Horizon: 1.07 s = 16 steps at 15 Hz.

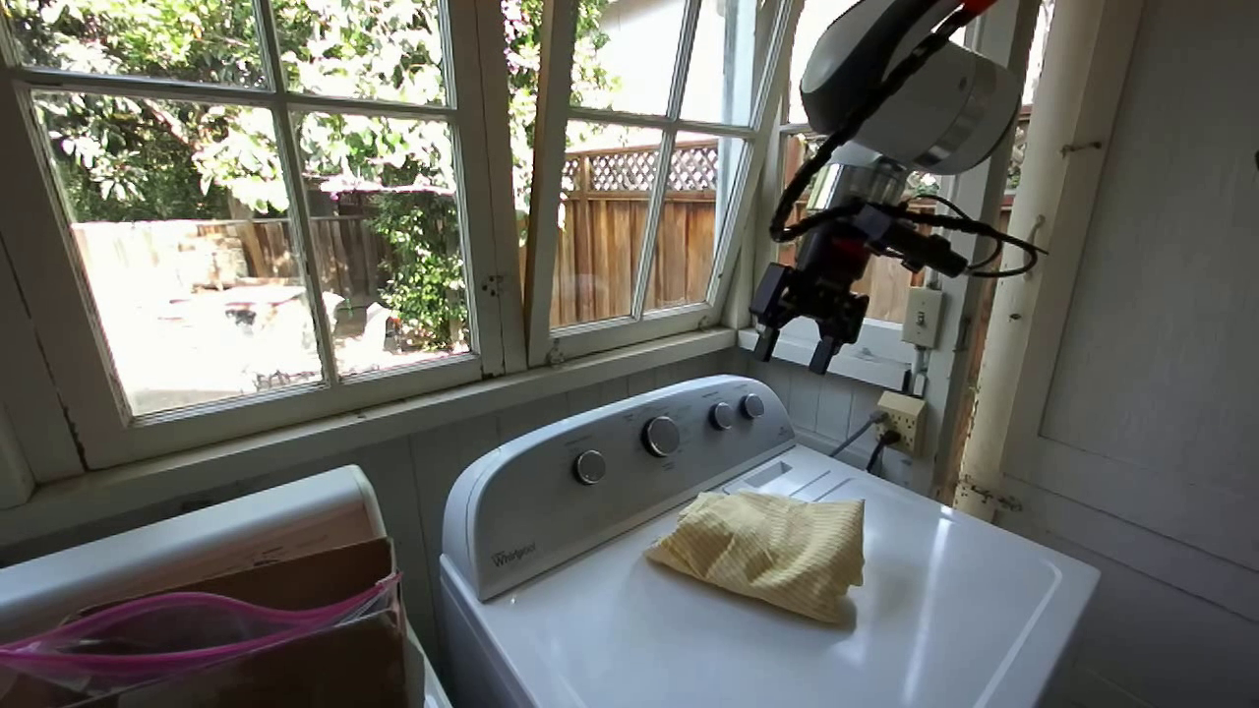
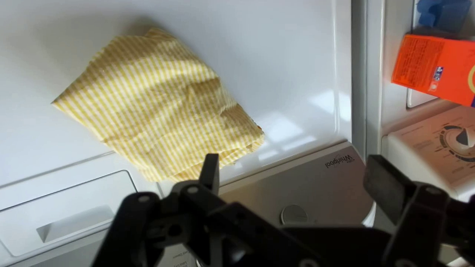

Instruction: Unfold the yellow towel.

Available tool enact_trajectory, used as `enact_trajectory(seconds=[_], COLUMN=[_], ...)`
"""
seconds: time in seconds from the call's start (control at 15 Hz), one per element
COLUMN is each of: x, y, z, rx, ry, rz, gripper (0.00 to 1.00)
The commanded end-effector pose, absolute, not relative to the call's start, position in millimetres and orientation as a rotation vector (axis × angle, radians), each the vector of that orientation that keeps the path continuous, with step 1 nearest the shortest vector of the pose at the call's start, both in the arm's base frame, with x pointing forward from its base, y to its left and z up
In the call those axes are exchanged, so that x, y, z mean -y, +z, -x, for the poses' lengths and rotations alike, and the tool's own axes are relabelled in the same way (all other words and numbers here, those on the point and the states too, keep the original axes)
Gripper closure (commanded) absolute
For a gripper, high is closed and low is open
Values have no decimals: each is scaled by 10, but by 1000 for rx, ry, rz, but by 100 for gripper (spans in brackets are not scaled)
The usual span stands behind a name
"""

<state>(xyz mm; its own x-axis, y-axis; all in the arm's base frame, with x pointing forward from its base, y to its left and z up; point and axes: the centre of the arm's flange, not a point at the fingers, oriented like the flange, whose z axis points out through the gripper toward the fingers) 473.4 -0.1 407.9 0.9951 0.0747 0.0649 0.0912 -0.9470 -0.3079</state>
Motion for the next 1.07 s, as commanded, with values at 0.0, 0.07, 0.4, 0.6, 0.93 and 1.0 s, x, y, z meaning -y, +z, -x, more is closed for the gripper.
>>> enact_trajectory(seconds=[0.0, 0.07, 0.4, 0.6, 0.93, 1.0], x=[-4, 51, 662, 990, 1274, 1225], y=[4087, 4037, 3535, 3210, 2756, 2925], z=[-4734, -4808, -5164, -5246, -5313, -5184], rx=[122, 147, 175, 225, 273, 261], ry=[-77, -37, -76, -95, -96, -85], rz=[2822, 2765, 2677, 2633, 2684, 2676], gripper=[0, 0, 0, 0, 0, 0])
